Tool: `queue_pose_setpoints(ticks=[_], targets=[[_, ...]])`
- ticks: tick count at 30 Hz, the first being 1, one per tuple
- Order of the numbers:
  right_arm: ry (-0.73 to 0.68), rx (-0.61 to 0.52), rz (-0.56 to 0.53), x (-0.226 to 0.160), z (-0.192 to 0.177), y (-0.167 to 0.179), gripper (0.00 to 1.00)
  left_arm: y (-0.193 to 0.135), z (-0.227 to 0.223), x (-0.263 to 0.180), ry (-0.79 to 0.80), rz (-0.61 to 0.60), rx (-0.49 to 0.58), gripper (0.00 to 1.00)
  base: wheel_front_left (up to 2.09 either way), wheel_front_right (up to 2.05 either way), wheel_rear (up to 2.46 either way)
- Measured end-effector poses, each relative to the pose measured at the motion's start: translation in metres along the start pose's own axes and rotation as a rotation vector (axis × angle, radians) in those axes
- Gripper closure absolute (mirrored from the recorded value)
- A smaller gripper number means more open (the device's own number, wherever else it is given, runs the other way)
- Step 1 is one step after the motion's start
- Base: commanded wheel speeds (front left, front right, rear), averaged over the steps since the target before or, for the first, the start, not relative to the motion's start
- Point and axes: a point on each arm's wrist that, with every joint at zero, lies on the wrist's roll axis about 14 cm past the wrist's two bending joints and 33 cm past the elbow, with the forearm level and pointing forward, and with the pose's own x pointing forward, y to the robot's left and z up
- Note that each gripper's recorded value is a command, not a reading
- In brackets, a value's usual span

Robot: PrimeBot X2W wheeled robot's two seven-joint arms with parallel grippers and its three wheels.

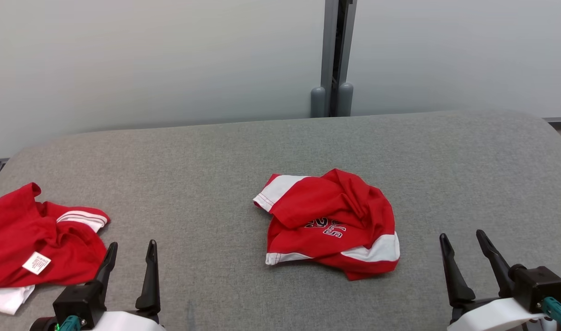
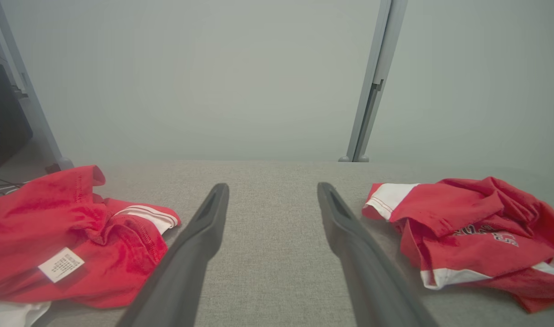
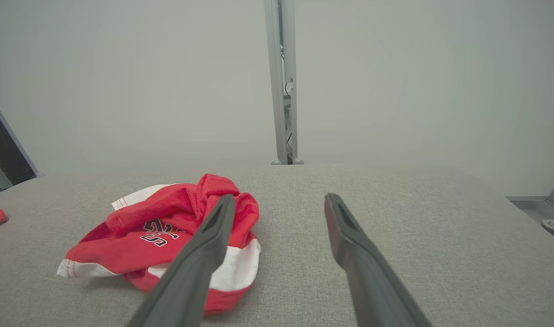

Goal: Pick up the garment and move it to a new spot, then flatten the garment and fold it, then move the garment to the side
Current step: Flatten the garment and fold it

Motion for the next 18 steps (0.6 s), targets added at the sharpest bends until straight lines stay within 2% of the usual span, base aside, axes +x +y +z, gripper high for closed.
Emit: queue_pose_setpoints(ticks=[4, 7, 12, 15, 17, 18], targets=[[0.011, -0.001, 0.031, 0.007, -0.003, 0.010, 0.00, 0.001, 0.001, 0.002, -0.004, 0.006, -0.002, 0.00, 0.00, 0.00, 0.00], [0.017, -0.022, 0.094, 0.021, -0.002, 0.026, 0.00, 0.000, 0.001, 0.006, -0.004, 0.005, -0.006, 0.00, 0.00, 0.00, 0.00], [0.059, -0.096, 0.240, 0.056, -0.007, 0.053, 0.00, -0.002, 0.002, 0.017, -0.016, 0.001, -0.014, 0.00, 0.00, 0.00, 0.00], [0.143, -0.185, 0.364, 0.080, -0.028, 0.072, 0.00, -0.002, -0.005, 0.026, -0.007, 0.006, -0.025, 0.00, 0.00, 0.00, 0.00], [0.167, -0.208, 0.393, 0.086, -0.035, 0.076, 0.00, -0.003, -0.007, 0.029, -0.003, 0.005, -0.028, 0.00, 0.00, 0.00, 0.00], [0.203, -0.250, 0.450, 0.096, -0.046, 0.085, 0.00, 0.000, -0.011, 0.033, 0.000, 0.013, -0.029, 0.00, 0.00, 0.00, 0.00]])
